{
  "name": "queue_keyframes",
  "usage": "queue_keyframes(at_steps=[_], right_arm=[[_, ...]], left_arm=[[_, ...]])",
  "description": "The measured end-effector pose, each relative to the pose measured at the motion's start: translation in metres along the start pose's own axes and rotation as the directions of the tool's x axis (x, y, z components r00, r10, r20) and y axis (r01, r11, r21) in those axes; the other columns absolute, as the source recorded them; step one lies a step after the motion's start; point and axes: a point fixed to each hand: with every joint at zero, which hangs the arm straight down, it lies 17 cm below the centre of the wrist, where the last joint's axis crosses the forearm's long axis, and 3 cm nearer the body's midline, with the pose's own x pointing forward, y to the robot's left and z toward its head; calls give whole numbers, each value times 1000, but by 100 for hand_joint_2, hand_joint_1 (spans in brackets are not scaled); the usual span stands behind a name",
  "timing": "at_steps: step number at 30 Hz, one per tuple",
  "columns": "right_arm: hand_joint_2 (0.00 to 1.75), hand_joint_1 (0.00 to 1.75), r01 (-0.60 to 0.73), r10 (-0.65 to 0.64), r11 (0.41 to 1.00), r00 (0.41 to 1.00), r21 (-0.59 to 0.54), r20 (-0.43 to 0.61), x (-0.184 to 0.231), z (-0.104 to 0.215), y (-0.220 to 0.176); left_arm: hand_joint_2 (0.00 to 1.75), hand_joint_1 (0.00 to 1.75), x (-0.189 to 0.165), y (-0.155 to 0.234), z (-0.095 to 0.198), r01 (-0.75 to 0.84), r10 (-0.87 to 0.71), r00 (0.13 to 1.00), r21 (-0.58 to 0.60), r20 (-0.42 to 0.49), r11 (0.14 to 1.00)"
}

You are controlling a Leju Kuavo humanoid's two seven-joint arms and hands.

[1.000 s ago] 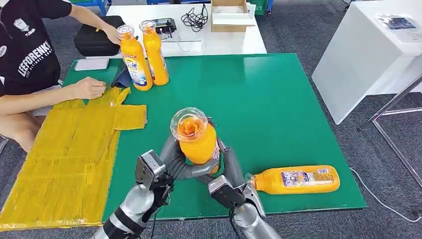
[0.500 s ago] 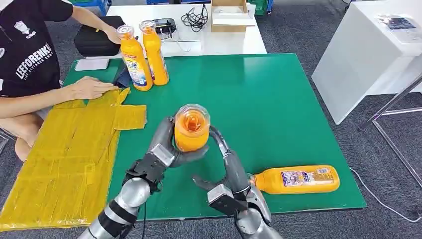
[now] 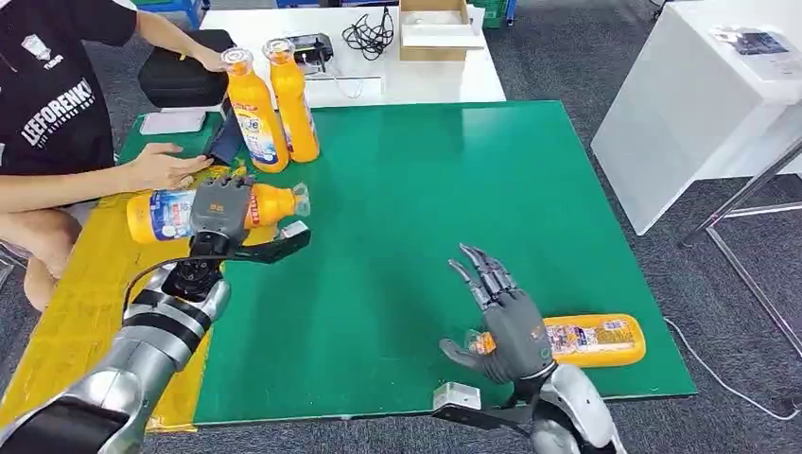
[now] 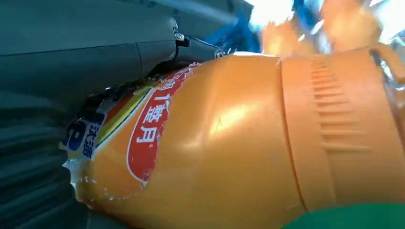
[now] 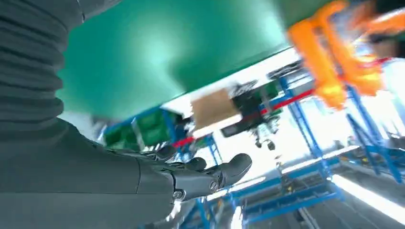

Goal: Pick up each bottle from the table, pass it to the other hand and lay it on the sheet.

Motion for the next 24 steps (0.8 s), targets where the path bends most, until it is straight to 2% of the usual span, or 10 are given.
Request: queue_keyframes(at_steps=[3, 8, 11, 12, 19, 24], right_arm=[[175, 0, -163, 163, 985, 987, 50, -6, -23, 21, -8], [175, 0, -254, 255, 963, 967, 88, -2, -49, 46, -27], [175, 0, -249, 255, 959, 967, 136, -25, -68, 59, -36], [175, 0, -239, 248, 957, 968, 163, -33, -78, 64, -39], [175, 0, -226, 260, 925, 963, 305, -74, -147, 89, -71], [175, 0, -262, 315, 903, 943, 340, -111, -180, 101, -94]], left_arm=[[175, 175, -34, -42, 14, 19, -25, 998, -104, -65, 994], [175, 175, -59, -84, 36, 10, -34, 993, -204, -113, 979], [175, 175, -65, -99, 46, -41, 9, 991, -239, -131, 970], [175, 0, -65, -102, 48, -66, 32, 990, -247, -137, 967], [175, 0, -53, -109, 49, -227, 191, 968, -250, -161, 941], [175, 0, -46, -110, 48, -278, 240, 955, -249, -172, 928]])
